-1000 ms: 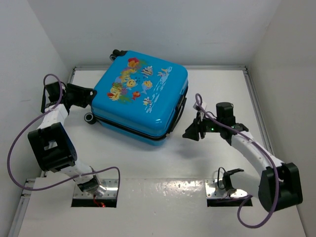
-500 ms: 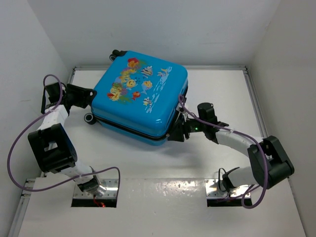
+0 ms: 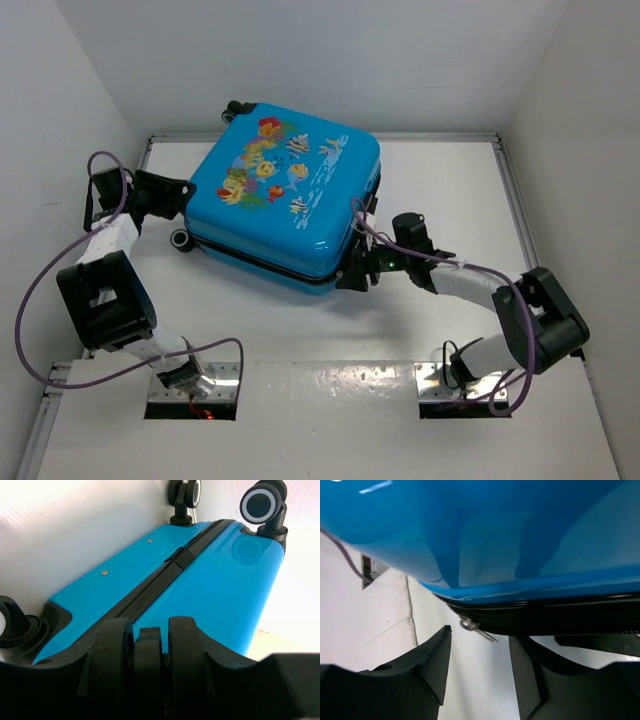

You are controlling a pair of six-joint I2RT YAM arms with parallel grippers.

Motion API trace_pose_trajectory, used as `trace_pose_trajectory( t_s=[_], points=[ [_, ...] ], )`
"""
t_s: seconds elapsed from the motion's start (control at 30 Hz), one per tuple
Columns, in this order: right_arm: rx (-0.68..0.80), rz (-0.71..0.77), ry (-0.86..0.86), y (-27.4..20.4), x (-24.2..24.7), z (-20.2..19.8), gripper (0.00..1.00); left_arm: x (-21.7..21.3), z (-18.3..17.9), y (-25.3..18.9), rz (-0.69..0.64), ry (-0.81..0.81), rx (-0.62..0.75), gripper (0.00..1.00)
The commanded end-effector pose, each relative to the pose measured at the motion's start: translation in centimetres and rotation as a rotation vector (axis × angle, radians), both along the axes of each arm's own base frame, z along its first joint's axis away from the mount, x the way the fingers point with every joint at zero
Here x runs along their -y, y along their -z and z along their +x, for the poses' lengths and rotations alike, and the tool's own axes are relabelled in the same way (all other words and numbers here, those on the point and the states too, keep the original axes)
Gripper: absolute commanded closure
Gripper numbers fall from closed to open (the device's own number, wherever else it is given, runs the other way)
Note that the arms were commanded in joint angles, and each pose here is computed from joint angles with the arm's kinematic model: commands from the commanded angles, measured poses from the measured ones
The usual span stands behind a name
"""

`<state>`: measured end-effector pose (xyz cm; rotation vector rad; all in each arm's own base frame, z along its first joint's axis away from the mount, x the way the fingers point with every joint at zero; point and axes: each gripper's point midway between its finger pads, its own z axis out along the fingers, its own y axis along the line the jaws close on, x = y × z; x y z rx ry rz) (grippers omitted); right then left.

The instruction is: Pack the luggage

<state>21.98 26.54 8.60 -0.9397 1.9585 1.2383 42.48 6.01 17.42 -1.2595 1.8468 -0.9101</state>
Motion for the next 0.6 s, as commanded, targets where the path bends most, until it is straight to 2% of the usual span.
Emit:
trace_pose_trajectory(
  t_s=[0.0, 0.1, 0.2, 0.43, 0.5, 0.57],
  points=[
    [0.073, 0.014, 0.022, -0.5, -0.6, 1.5, 0.51, -0.1, -0.5, -0.7, 0.082, 0.004, 0.029, 1.00],
    [0.077, 0.022, 0.036, -0.5, -0.9, 2.2, 0.52, -0.1, -0.5, -0.7, 0.082, 0.004, 0.029, 1.00],
    [0.079, 0.036, 0.064, -0.9, -1.2, 2.9, 0.59, 0.0, -0.6, -0.4, 0.078, 0.004, 0.020, 1.00],
    [0.072, 0.065, 0.102, -2.3, -1.6, 3.4, 0.84, 0.1, -0.8, 0.0, 0.074, 0.004, 0.012, 1.00],
    [0.081, 0.087, 0.093, -3.0, -1.6, 2.9, 0.96, 0.1, -0.8, 0.0, 0.074, 0.004, 0.012, 1.00],
    [0.087, 0.105, 0.092, -3.4, -1.3, 2.5, 1.00, 0.1, -0.8, 0.0, 0.074, 0.004, 0.012, 1.00]
  ],
)
